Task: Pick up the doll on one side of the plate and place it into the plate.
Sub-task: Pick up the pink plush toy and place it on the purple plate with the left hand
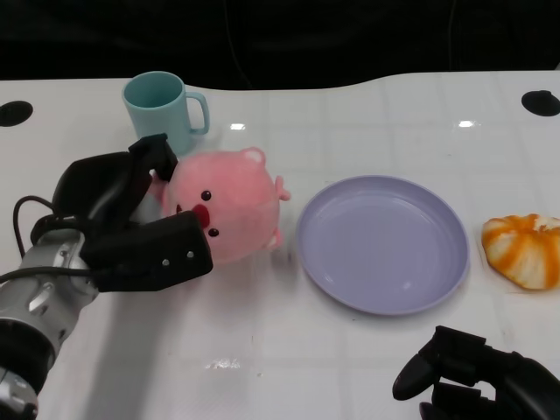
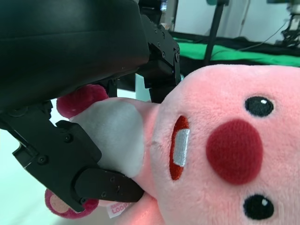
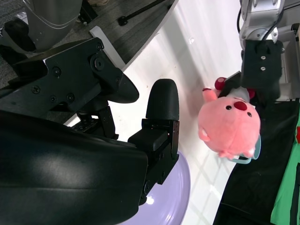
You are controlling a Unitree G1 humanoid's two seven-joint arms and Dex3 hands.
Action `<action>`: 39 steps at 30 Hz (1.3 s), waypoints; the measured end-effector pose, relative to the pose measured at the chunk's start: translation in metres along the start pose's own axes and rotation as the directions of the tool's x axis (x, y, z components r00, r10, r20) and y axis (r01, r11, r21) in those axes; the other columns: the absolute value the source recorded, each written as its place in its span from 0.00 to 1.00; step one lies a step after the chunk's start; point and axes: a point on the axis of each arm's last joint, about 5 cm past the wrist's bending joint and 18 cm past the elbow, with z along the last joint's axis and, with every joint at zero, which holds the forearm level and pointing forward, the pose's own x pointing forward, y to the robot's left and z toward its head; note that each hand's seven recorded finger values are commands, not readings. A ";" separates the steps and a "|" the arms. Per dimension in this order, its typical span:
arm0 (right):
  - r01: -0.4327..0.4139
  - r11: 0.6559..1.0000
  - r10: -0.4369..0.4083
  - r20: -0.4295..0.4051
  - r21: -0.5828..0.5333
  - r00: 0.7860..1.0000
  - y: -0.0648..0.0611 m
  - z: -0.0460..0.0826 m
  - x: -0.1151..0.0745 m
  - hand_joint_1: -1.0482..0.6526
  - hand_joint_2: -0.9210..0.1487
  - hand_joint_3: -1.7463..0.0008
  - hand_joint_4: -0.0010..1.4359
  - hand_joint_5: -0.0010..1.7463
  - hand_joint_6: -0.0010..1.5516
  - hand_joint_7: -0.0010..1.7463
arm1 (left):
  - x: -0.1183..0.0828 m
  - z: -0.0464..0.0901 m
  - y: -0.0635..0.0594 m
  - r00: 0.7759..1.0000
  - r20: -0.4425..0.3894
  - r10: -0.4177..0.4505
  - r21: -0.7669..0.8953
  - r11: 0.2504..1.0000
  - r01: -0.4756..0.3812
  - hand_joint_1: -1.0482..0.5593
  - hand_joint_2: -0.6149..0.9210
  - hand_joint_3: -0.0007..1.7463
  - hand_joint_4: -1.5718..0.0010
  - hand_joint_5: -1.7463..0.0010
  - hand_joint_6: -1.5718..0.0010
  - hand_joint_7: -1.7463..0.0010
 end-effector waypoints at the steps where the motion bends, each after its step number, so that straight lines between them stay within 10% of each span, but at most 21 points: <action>1: 0.000 1.000 0.000 -0.002 0.001 1.000 0.000 0.000 0.000 0.57 0.23 0.41 0.44 1.00 0.31 0.80 | 0.001 0.002 0.001 1.000 0.007 0.006 -0.003 1.000 -0.006 0.56 0.72 0.54 0.40 0.00 0.53 0.00; 21: -0.002 1.000 0.002 -0.018 0.003 1.000 -0.001 -0.004 -0.003 0.56 0.24 0.42 0.46 1.00 0.31 0.79 | 0.015 0.079 -0.016 0.993 0.116 -0.026 -0.190 0.981 0.048 0.56 0.58 0.80 0.38 0.00 0.49 0.01; 39: -0.011 1.000 0.011 -0.004 0.001 1.000 0.002 -0.002 -0.004 0.57 0.23 0.40 0.44 1.00 0.31 0.80 | 0.030 0.140 -0.039 0.968 0.207 -0.145 -0.143 0.974 0.177 0.53 0.66 0.69 0.40 0.00 0.52 0.00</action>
